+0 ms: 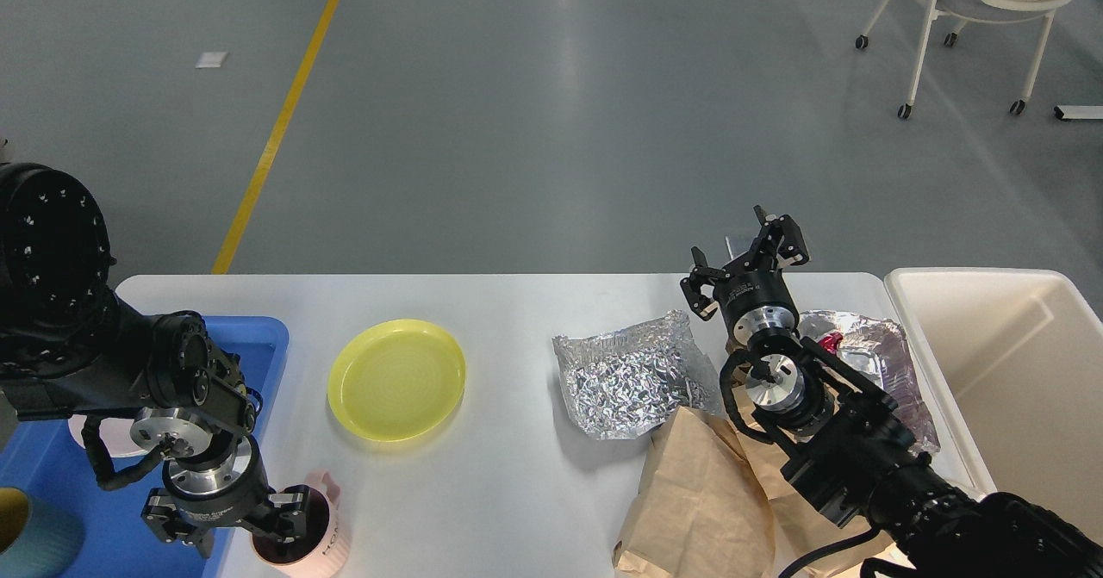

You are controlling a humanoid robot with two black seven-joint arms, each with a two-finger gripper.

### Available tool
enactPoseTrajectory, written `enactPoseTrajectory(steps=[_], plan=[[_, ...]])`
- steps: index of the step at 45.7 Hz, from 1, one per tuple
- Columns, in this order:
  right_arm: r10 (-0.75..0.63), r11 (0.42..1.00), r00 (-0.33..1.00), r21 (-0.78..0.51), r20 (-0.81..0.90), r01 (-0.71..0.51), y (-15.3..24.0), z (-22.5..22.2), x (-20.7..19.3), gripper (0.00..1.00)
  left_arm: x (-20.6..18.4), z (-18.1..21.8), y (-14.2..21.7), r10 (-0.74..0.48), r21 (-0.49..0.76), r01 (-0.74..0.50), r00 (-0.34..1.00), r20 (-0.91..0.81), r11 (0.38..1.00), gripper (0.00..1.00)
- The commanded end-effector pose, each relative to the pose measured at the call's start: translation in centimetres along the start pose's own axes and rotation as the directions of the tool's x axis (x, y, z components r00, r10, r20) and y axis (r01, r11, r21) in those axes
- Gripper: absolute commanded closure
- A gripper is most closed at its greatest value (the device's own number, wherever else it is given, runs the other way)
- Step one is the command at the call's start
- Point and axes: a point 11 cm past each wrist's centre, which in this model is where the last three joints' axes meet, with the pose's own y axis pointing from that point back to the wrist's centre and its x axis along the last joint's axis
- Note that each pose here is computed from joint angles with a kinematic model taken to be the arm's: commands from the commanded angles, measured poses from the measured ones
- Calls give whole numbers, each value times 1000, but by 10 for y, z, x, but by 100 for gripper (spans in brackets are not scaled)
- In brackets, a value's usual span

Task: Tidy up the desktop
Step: 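Lower the left gripper onto the pink mug and grasp it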

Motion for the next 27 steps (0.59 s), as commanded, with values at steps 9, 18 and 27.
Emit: enactPoseTrajectory(steps=[9,18,27], plan=[[0,1000,1000,0,0,0,0,0,0,0,-4,2,-11,11,-11,-11,1000,-24,1000,60],[0,1000,1000,0,0,0,0,0,0,0,-2,0,-10,17,-10,-17,999,-33,1000,91],[0,1000,1000,0,0,0,0,0,0,0,-3,0,-10,15,-10,-16,999,-31,1000,100]])
